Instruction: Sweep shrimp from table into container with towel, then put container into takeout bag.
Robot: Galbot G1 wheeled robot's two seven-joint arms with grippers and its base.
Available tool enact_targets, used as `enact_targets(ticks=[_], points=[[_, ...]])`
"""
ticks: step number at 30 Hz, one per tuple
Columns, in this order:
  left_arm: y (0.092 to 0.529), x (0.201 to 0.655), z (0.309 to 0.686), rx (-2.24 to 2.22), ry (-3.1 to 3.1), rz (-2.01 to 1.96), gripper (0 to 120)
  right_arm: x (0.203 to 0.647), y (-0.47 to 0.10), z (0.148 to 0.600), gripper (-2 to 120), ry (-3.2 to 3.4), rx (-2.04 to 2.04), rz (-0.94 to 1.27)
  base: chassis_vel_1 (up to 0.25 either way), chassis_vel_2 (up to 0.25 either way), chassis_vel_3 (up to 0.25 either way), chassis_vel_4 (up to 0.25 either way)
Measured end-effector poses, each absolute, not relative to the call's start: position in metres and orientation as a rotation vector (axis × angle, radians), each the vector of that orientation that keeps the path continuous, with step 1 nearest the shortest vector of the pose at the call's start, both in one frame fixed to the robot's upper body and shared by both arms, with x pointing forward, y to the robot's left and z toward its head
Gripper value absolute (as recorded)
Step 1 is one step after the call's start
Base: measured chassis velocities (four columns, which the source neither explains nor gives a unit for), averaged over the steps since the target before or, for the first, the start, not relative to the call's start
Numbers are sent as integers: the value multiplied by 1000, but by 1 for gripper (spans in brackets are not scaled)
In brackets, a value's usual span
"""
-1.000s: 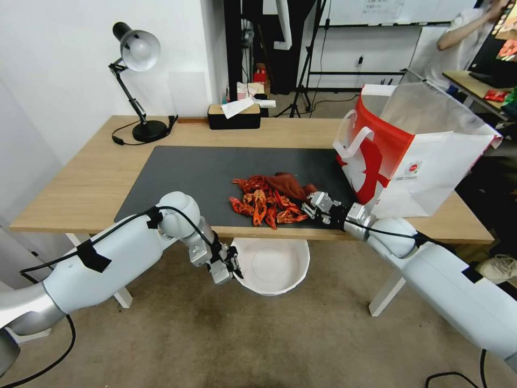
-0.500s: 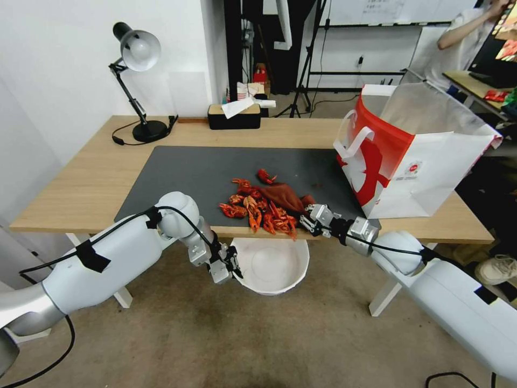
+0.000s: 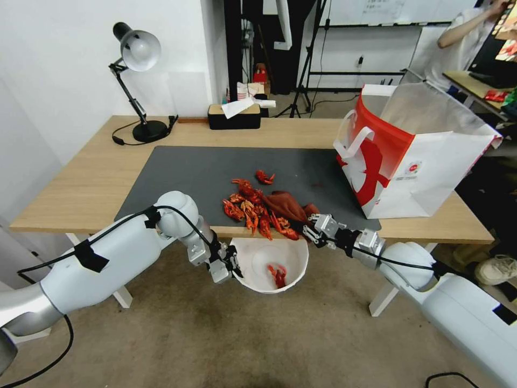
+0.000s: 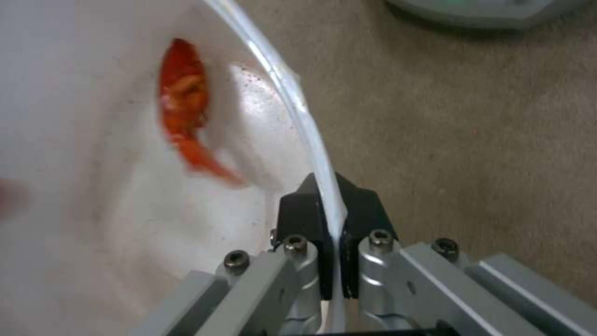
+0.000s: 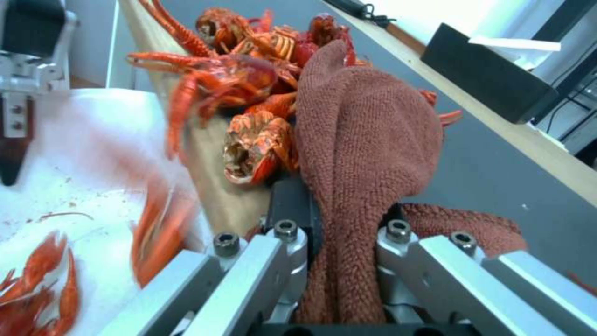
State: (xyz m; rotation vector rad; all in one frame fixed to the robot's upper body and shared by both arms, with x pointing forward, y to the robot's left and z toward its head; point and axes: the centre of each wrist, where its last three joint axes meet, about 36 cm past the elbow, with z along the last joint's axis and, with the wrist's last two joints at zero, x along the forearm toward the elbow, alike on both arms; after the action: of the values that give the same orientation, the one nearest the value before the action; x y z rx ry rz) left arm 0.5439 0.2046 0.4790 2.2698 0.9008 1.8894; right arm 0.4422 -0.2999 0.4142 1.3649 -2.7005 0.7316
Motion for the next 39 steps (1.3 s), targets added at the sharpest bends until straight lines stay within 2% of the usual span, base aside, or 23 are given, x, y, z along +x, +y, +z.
enact_targets(ticks=[39], points=[[207, 543, 477, 2278, 906, 1895, 0, 386, -313, 420, 6, -2692, 1388, 706, 0, 0, 0, 0]])
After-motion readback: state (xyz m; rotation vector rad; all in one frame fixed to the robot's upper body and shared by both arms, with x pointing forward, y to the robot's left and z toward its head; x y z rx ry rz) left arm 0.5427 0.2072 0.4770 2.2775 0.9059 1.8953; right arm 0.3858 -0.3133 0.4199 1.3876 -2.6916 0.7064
